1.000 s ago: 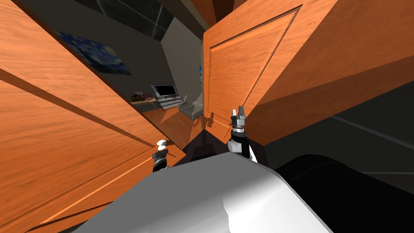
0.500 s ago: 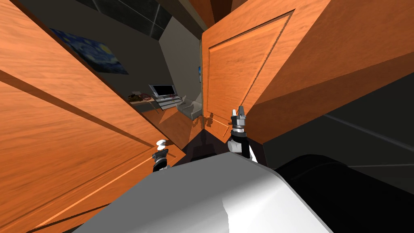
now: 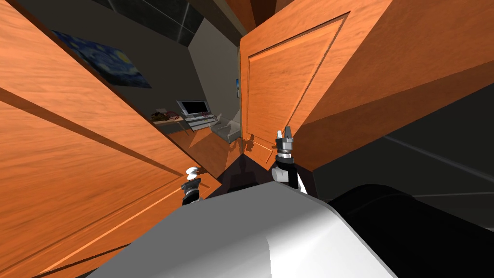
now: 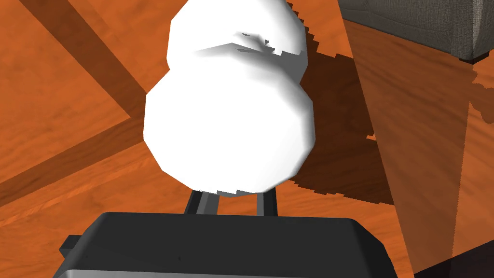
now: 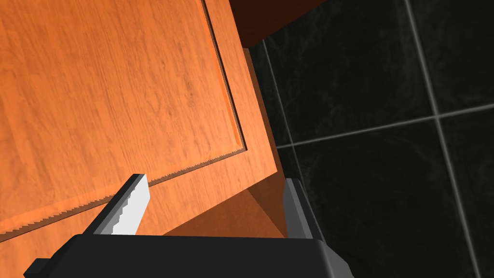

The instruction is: Pull the door open

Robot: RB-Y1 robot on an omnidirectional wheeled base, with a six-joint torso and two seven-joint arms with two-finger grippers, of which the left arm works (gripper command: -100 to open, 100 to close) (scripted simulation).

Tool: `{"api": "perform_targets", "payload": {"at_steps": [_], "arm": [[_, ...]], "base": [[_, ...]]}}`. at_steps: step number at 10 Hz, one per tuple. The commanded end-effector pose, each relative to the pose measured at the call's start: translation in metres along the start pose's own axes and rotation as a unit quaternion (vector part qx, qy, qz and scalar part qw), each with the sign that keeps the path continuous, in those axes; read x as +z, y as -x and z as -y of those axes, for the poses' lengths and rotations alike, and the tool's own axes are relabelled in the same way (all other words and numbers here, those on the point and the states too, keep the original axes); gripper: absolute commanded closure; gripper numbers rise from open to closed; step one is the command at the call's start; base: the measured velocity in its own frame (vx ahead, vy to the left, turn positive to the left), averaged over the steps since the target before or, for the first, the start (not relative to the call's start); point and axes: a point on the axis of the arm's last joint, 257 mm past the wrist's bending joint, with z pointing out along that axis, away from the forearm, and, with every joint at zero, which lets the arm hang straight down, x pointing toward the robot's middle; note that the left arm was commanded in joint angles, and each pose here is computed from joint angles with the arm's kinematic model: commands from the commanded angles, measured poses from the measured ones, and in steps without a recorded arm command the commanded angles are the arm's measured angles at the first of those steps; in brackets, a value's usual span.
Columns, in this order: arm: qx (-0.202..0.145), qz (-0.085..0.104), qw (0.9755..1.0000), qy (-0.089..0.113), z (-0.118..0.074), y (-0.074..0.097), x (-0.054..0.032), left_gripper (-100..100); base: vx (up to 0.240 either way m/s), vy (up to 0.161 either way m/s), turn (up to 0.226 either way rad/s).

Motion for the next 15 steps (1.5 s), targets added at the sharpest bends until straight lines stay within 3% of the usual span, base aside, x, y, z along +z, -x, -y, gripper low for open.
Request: {"api": "perform_targets", "payload": {"at_steps": [1, 5, 7, 9, 10, 12, 13, 14, 15], "arm": [[-0.031, -0.022, 0.9993, -0.007, 0.002, -0.018, 0.0114, 100], [-0.074, -0.02, 0.997, -0.01, 0.004, -0.017, 0.0123, 100], [-0.108, -0.018, 0.9939, -0.012, 0.005, -0.016, 0.013, 100], [-0.11, -0.018, 0.9937, -0.012, 0.005, -0.016, 0.013, 100], [-0.128, -0.018, 0.9915, -0.013, 0.006, -0.016, 0.0134, 100], [-0.128, -0.018, 0.9915, -0.013, 0.006, -0.016, 0.0134, 100], [-0.146, 0.004, 0.9892, -0.009, 0.0, -0.003, 0.0017, -100], [-0.153, 0.003, 0.9881, -0.01, 0.0, -0.004, 0.0015, -100], [-0.17, -0.001, 0.9854, -0.011, -0.001, -0.007, 0.0009, -100]], "base": [[-0.045, 0.011, -0.084], [-0.039, 0.002, -0.045], [-0.029, -0.001, -0.041], [-0.02, -0.002, -0.015], [-0.02, 0.002, -0.034], [-0.014, 0.0, -0.013], [-0.086, -0.029, 0.012], [-0.164, -0.086, -0.012], [-0.168, -0.1, -0.013]]}}
